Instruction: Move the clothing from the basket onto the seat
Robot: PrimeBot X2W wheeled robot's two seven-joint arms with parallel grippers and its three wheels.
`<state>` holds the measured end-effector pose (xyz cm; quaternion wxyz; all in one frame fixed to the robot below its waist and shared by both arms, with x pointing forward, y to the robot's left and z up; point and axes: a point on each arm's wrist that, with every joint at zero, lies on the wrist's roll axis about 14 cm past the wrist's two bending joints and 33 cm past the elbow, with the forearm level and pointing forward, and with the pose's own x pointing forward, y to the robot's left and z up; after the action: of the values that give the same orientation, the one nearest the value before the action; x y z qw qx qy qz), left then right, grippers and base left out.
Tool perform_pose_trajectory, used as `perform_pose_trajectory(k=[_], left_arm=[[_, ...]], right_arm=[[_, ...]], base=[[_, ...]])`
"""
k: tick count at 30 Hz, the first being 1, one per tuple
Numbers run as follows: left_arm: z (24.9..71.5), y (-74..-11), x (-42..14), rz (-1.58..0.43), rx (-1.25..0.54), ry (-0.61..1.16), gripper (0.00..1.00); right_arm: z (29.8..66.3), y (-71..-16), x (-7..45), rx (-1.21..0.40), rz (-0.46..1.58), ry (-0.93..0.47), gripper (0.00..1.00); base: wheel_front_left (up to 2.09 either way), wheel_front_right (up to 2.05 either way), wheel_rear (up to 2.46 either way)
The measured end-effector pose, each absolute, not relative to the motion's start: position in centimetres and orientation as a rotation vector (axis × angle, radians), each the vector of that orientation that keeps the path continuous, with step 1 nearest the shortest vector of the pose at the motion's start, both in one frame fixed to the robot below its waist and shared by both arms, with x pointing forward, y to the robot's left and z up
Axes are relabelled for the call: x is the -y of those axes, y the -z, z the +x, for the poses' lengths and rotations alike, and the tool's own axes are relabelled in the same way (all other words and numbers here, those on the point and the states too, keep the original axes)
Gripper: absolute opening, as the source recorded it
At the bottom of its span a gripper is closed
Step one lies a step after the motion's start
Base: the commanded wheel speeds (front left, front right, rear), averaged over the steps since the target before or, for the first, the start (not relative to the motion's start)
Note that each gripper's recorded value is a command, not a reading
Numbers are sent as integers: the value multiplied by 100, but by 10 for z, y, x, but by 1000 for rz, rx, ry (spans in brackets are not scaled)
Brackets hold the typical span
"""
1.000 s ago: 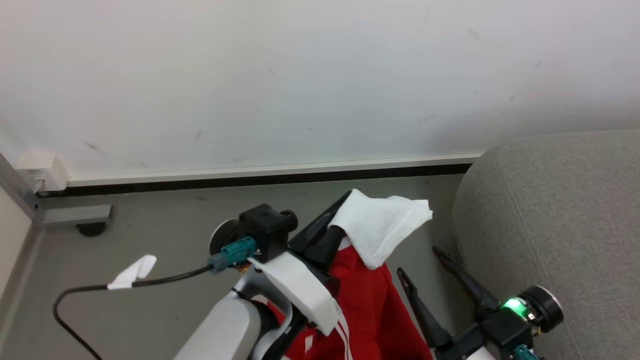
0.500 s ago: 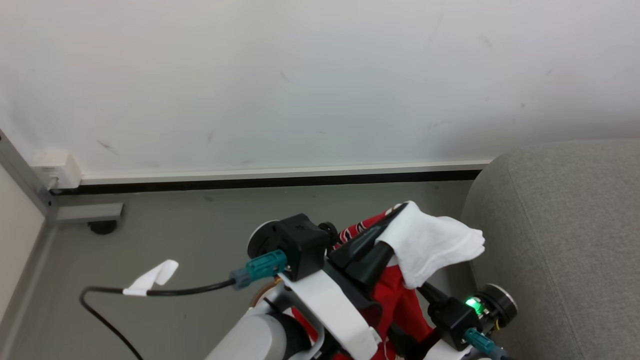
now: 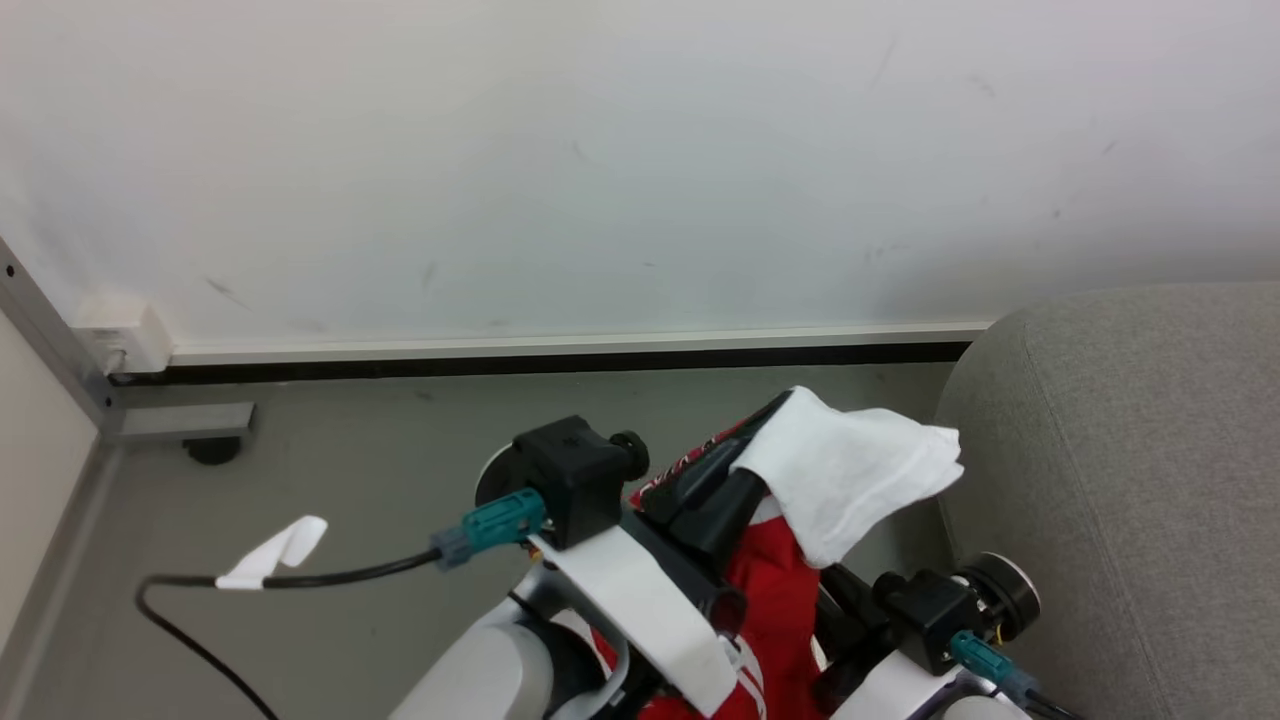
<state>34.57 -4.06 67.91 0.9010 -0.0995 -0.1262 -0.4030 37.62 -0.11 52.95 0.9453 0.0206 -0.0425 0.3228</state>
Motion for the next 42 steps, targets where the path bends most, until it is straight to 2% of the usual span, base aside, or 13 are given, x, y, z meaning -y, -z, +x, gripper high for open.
perform_pose_trajectory(k=[2,3,5,6,7,18,29,42], left_arm=[[351,-677,36,-212,258,811,0],[354,-676,33,-213,257,800,8],[360,-673,27,-220,255,770,39],[363,-669,23,-221,252,754,72],[366,-666,20,-225,246,739,100],[369,-597,5,-192,146,677,100],[361,-541,-2,-100,105,664,100],[361,-537,24,-116,118,732,100]], right_arm=[[378,-532,6,93,65,-638,0],[379,-533,9,96,74,-627,0],[382,-537,16,106,90,-605,0],[383,-538,20,112,95,-593,0],[385,-540,24,118,98,-582,0],[402,-567,97,213,89,-395,0],[399,-579,148,260,54,-270,0],[389,-582,170,269,34,-215,0]], base=[[0,0,0],[0,0,0],[0,0,0],[0,0,0],[0,0,0],[0,0,0],[0,0,0],[0,0,0]])
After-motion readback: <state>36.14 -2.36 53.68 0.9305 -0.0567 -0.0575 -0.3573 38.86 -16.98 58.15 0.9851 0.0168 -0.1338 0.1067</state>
